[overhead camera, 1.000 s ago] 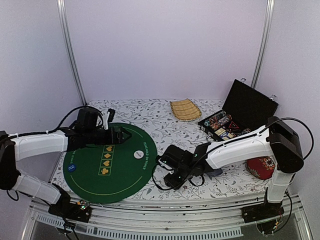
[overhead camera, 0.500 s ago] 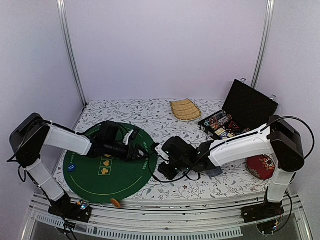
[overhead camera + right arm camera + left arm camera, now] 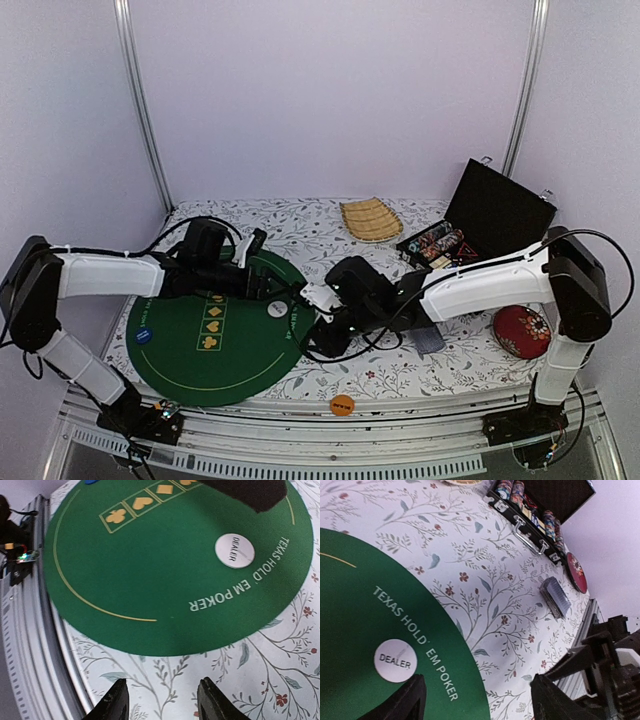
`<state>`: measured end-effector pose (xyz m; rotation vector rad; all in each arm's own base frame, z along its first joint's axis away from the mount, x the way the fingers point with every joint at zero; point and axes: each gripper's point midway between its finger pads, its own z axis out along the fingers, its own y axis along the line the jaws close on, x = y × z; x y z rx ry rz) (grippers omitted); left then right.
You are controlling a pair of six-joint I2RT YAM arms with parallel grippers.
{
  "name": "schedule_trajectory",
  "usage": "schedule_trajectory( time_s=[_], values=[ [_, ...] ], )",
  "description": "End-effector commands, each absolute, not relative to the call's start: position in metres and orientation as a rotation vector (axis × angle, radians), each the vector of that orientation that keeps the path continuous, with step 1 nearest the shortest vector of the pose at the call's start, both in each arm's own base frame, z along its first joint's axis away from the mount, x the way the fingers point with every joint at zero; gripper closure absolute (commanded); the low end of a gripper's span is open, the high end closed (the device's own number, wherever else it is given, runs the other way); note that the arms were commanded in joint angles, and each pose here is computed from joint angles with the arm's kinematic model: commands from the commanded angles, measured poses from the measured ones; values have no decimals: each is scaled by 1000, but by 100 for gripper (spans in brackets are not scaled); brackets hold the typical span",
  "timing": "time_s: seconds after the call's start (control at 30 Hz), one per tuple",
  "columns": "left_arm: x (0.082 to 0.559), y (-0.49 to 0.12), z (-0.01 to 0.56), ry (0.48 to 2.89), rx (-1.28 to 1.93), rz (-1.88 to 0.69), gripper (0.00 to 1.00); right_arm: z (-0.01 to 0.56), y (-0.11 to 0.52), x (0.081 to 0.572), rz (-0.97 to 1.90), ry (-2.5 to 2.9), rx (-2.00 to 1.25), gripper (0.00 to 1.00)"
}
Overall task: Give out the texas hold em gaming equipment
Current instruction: Pick up the big blind button from the corner of the board.
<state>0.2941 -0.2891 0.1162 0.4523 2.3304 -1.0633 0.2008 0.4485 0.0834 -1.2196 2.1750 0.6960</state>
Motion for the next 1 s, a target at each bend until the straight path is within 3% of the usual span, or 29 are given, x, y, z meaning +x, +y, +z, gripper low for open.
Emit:
schedule_trajectory(
  time_s=[0.0, 0.17, 0.37, 0.43, 0.7, 0.97],
  values=[
    [295, -263, 115, 2360, 471, -889, 25, 113, 437, 163, 879, 2128, -1368, 49],
    [289, -256, 121, 2331, 497, -856, 25, 90, 395, 155, 769, 2353, -1321, 47],
    [271, -269, 123, 2286, 656, -834, 26, 74, 375, 107, 959, 2532, -1281, 50],
    [262, -275, 125, 2265, 711, -837, 26, 58, 370, 106, 905, 2575, -1273, 50],
    [250, -278, 139, 2208, 730, -857, 24, 20, 374, 77, 825, 2570, -1562, 56],
    [251, -276, 145, 2184, 724, -848, 24, 11, 366, 69, 756, 2585, -1613, 63]
  ],
)
